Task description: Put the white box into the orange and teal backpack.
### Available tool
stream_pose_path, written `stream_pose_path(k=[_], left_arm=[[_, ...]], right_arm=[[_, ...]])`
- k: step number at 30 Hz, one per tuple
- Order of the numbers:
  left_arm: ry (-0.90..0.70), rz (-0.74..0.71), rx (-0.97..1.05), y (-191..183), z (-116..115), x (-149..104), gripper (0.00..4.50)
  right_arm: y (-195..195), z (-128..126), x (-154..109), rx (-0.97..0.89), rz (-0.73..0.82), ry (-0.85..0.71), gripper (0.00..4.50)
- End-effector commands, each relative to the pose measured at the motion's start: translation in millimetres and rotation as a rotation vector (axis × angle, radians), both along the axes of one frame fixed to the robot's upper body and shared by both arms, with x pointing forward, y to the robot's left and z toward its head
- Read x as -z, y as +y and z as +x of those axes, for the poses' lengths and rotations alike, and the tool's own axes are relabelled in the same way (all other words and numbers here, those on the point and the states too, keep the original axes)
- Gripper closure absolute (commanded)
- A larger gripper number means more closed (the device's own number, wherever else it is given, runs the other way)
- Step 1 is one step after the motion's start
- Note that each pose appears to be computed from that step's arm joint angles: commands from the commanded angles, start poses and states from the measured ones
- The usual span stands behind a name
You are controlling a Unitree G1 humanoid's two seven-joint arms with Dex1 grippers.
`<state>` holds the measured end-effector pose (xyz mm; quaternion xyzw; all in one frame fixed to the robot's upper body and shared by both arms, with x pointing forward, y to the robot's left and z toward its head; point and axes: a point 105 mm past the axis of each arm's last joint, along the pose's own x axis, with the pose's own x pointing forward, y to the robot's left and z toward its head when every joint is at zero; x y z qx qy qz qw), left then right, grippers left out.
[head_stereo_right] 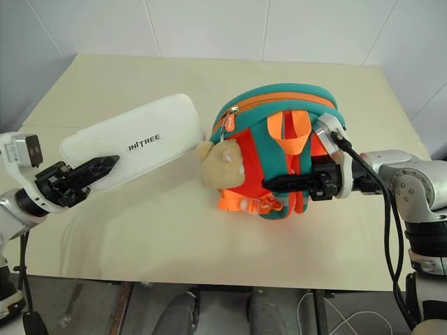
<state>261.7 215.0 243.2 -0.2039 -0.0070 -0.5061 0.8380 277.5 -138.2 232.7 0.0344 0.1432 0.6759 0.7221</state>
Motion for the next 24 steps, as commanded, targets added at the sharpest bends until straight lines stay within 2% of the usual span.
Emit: stream_pose_path(k=[1, 6, 9, 14, 24], left_arm=[[-0.07, 0.04, 0.132, -19, -16, -16, 3.26], [-0.084, 0.148, 0.174, -27, -12, -8, 3.26], [-0.102, 0.158, 0.116, -22, 7, -8, 3.26], [-0.241, 0.268, 0.067, -25, 40, -20, 3.26], [-0.367, 0.514, 0.201, -49, 55, -20, 3.26]], right_arm=[[5, -3, 5, -0.038, -0.006, -0.004, 4.47], [9, -3, 7, -0.046, -0.005, -0.009, 4.47], [10, -2, 7, -0.046, -0.005, -0.013, 4.47], [8, -5, 6, -0.055, -0.017, -0.014, 4.47], [-3, -7, 1, -0.08, -0.062, -0.041, 4.47]])
